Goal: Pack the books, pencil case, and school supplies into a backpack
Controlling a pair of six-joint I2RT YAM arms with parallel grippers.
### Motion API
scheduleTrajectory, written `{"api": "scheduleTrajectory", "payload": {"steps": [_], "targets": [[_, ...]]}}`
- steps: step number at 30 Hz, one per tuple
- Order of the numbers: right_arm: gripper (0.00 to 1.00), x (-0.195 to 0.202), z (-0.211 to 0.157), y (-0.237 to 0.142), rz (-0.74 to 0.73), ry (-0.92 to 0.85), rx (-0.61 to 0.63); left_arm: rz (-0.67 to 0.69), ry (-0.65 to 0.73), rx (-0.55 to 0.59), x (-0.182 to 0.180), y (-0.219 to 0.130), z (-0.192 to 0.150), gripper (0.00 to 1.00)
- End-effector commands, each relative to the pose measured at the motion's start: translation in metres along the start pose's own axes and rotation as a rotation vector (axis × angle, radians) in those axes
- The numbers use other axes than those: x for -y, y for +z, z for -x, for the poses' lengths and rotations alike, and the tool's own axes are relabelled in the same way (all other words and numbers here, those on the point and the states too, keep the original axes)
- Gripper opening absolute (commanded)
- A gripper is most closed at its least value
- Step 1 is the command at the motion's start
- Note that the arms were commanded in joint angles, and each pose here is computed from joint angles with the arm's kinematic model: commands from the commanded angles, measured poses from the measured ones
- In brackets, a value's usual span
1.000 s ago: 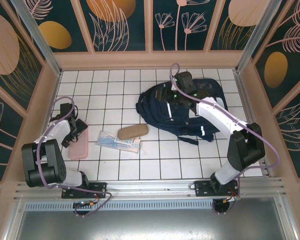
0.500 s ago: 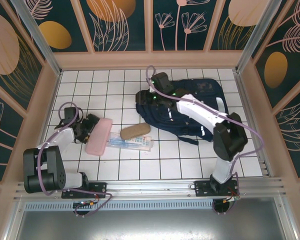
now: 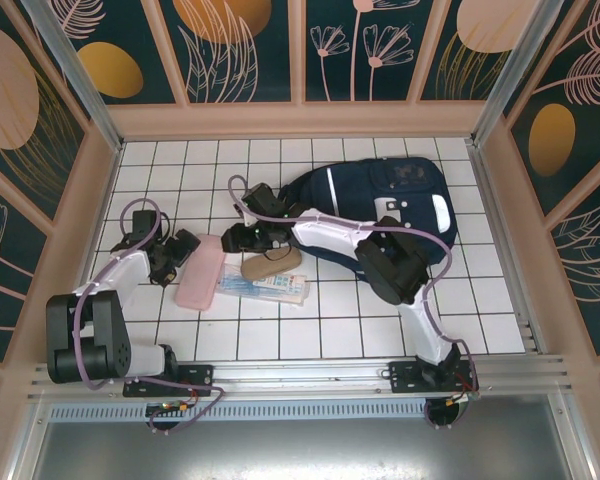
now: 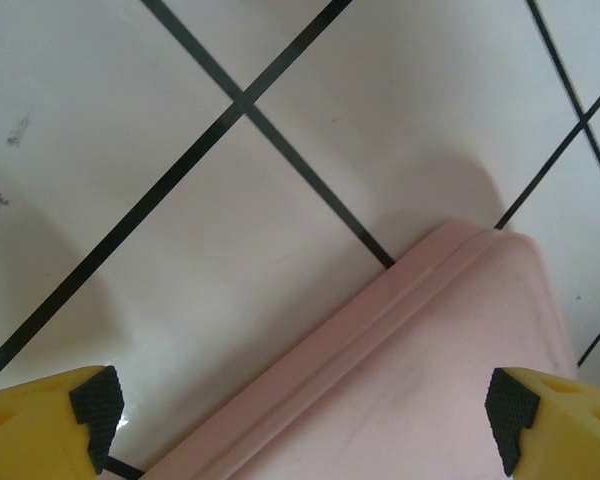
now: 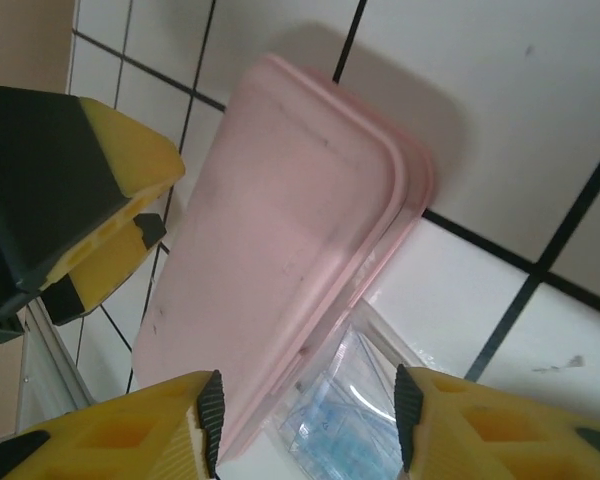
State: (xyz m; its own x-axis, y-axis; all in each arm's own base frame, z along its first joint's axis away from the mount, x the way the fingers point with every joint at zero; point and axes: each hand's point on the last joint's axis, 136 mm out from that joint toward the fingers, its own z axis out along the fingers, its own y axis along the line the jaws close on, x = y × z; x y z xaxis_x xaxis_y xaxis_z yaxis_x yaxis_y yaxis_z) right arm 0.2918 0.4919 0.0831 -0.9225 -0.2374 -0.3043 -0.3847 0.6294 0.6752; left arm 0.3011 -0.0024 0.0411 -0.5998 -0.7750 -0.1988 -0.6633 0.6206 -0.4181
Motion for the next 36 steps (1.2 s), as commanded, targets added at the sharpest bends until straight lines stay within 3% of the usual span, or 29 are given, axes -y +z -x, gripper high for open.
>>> {"api": "scheduleTrajectory", "payload": {"steps": [1, 11, 21, 30, 36], "targets": [[0.50, -0.017, 0.004, 0.011, 0.074, 0.009, -0.010, 0.038, 0.012, -0.035, -0.016, 0.001, -0.014, 0.94], [0.49, -0.014, -0.003, 0.054, 0.089, 0.046, -0.083, 0.051, -0.014, -0.035, -0.030, -0.010, -0.028, 0.94], [0.48, -0.030, 0.047, 0.073, 0.138, -0.002, -0.045, 0.013, -0.049, -0.043, -0.035, -0.012, -0.040, 0.93], [0.50, -0.016, -0.005, 0.051, 0.079, 0.006, -0.109, -0.035, -0.063, -0.065, -0.036, -0.004, -0.050, 0.89], [0.39, -0.022, -0.033, 0.054, 0.092, 0.011, -0.164, -0.068, -0.040, -0.028, -0.028, -0.007, -0.043, 0.84]]}}
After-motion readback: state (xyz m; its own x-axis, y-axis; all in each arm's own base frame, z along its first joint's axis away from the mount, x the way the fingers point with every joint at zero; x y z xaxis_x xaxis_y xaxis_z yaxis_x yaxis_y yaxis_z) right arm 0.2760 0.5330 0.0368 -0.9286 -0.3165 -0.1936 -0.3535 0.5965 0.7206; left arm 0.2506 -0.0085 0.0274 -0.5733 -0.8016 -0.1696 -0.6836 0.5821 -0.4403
